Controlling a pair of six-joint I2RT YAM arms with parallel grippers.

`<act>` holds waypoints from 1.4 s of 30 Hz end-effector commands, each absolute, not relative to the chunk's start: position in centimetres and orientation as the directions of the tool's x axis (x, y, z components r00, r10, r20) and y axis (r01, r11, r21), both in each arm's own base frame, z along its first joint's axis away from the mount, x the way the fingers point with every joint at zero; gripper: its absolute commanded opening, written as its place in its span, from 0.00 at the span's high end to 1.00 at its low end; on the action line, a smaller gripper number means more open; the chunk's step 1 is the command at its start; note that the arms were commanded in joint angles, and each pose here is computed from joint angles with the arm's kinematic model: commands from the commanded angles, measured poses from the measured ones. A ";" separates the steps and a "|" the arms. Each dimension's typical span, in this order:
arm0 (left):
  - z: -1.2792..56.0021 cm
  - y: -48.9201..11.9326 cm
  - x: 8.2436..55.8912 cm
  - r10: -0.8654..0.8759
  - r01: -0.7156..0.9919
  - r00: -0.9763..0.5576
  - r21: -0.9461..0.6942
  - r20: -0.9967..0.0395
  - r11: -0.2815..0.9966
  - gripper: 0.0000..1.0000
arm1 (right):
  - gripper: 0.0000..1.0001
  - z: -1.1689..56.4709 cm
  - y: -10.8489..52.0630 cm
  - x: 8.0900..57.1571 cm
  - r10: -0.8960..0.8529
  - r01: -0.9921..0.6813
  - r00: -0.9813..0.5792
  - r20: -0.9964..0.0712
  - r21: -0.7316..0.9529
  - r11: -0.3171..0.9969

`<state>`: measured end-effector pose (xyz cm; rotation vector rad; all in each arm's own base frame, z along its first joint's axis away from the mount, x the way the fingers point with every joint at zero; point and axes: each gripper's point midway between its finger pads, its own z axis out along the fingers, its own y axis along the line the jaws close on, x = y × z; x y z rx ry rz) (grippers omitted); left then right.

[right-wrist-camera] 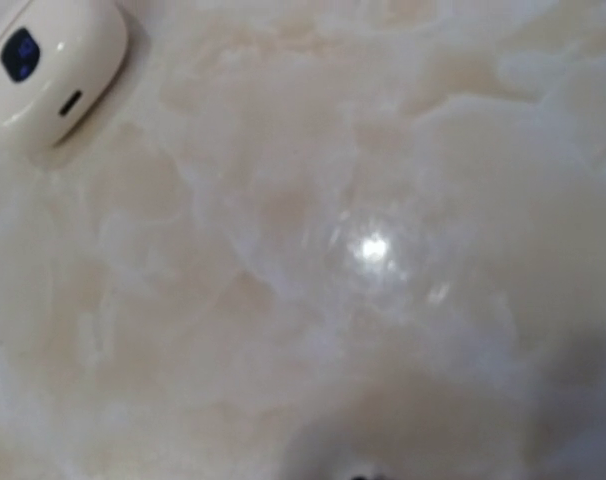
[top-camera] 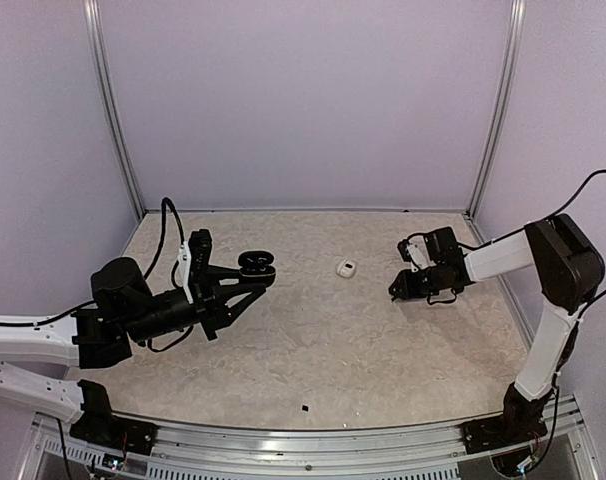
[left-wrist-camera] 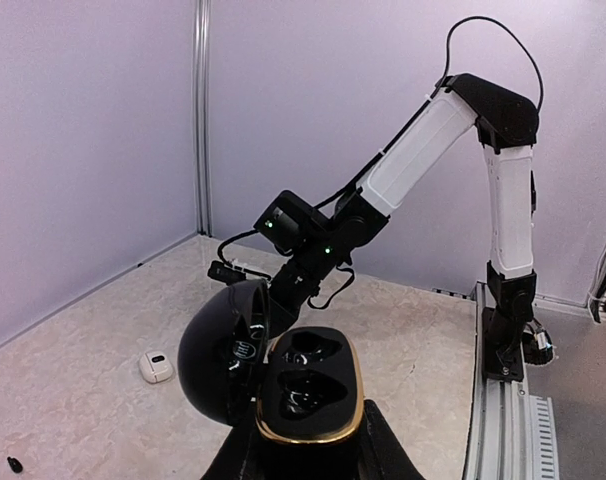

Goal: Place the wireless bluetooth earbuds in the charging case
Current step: Move the right earbud to the center of the board.

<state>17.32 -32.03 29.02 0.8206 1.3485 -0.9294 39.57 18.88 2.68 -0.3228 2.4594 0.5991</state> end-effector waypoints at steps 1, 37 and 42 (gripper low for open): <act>29.3 -31.7 17.4 -0.084 0.903 0.014 -0.023 -0.996 0.429 0.90 | 0.78 2.0 19.7 39.6 -0.142 -0.387 -0.802 -0.581 0.324 0.863; 29.9 -32.2 17.2 -0.081 0.912 0.013 -0.022 -0.997 0.409 0.90 | 0.80 0.6 34.0 16.2 -0.863 -0.971 -0.238 -0.446 0.135 0.198; 30.2 -32.3 17.2 -0.073 0.914 0.022 -0.010 -0.997 0.406 0.90 | 0.76 -0.3 32.9 14.5 -0.923 -0.984 -0.176 -0.341 0.082 0.157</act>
